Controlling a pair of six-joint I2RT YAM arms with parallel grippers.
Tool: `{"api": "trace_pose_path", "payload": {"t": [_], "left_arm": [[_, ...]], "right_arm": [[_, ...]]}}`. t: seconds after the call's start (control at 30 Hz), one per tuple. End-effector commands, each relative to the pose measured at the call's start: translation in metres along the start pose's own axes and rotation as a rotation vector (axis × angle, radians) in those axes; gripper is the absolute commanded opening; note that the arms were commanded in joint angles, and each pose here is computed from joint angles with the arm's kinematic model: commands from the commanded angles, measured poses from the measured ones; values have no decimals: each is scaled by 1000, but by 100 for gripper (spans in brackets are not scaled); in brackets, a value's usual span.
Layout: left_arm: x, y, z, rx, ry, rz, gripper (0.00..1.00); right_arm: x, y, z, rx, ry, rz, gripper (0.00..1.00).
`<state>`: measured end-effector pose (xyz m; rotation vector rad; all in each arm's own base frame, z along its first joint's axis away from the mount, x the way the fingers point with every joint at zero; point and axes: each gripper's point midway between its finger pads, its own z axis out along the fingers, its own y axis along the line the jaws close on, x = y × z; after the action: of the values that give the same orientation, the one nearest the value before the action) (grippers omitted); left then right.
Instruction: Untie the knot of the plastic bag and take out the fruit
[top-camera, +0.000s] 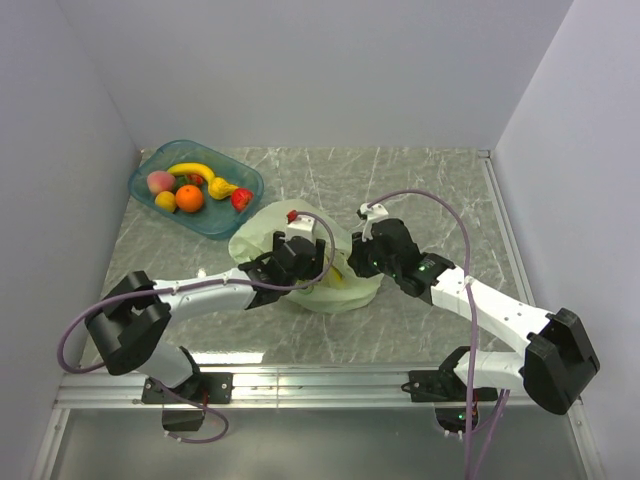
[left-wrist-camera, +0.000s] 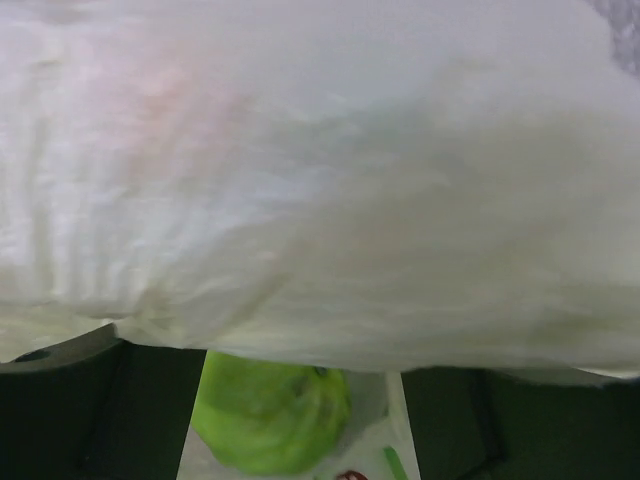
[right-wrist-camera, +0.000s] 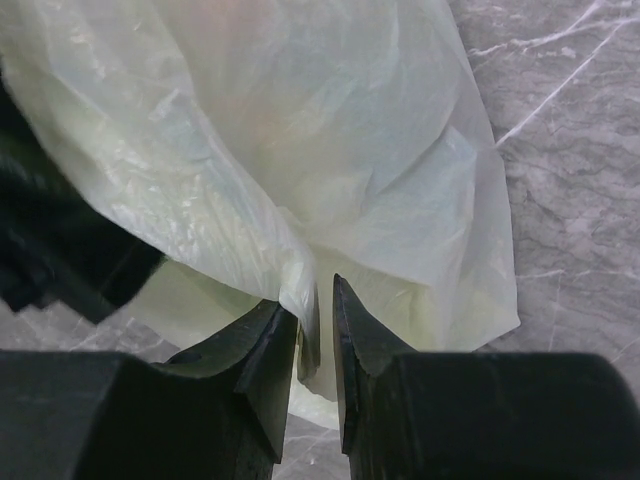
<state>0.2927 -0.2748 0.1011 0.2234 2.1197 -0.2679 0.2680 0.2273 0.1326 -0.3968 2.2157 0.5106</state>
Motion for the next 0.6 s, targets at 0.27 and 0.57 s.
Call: {"api": "trace_pose_path", "payload": {"t": [0.27, 0.57], "left_arm": [[25, 8, 22, -19, 17, -29, 85], [55, 18, 29, -60, 97, -31, 88]], "right_arm": [[-3, 4, -2, -20, -25, 5, 28], [0, 3, 1, -18, -18, 7, 27]]}}
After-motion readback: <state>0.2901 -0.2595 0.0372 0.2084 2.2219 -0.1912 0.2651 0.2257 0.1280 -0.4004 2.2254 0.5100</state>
